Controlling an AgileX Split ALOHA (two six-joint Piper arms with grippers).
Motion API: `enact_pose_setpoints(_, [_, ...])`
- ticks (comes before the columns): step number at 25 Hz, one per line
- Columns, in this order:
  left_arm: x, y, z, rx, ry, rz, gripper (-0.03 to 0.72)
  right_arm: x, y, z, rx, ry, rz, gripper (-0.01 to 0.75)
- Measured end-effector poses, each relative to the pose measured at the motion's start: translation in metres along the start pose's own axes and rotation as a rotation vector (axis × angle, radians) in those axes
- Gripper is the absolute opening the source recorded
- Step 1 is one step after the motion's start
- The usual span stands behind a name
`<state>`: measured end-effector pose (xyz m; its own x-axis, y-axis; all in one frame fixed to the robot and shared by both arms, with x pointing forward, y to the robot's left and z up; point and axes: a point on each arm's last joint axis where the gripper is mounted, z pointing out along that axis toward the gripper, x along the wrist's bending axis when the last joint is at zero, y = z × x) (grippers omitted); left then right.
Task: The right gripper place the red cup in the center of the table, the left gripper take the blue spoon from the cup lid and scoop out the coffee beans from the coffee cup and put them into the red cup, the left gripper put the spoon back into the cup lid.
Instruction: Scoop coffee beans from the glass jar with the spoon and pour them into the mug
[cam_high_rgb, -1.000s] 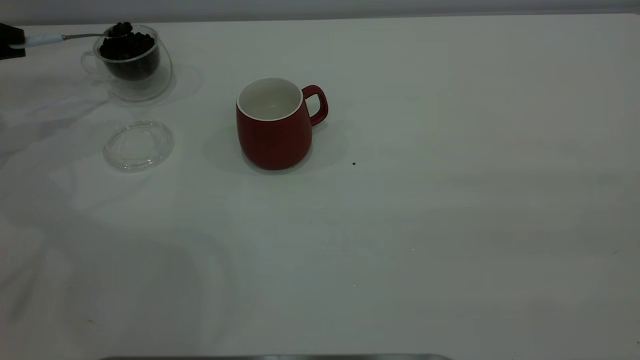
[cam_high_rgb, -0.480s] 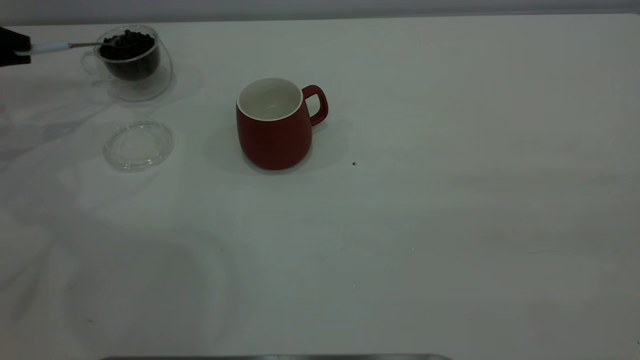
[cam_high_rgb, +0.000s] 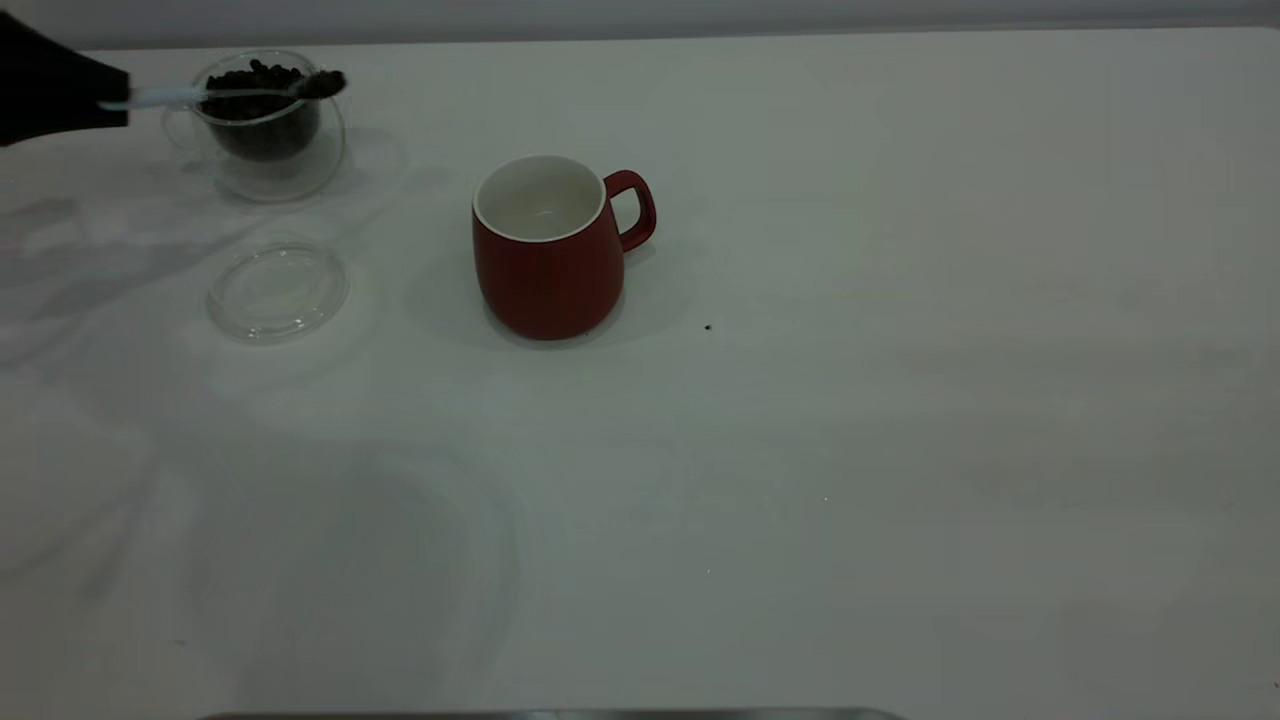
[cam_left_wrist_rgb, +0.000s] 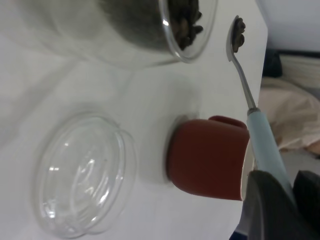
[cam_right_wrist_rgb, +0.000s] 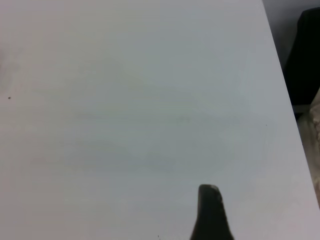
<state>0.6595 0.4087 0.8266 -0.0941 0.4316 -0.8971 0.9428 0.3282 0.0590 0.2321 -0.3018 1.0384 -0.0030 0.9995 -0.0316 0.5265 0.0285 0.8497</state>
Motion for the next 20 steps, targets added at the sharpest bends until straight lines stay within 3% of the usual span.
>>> enact_pose_setpoints(20, [-0.030, -0.011, 0.061, 0.144, -0.008, 0.057, 0.123, 0.000, 0.000, 0.000, 0.000, 0.000, 0.000, 0.574])
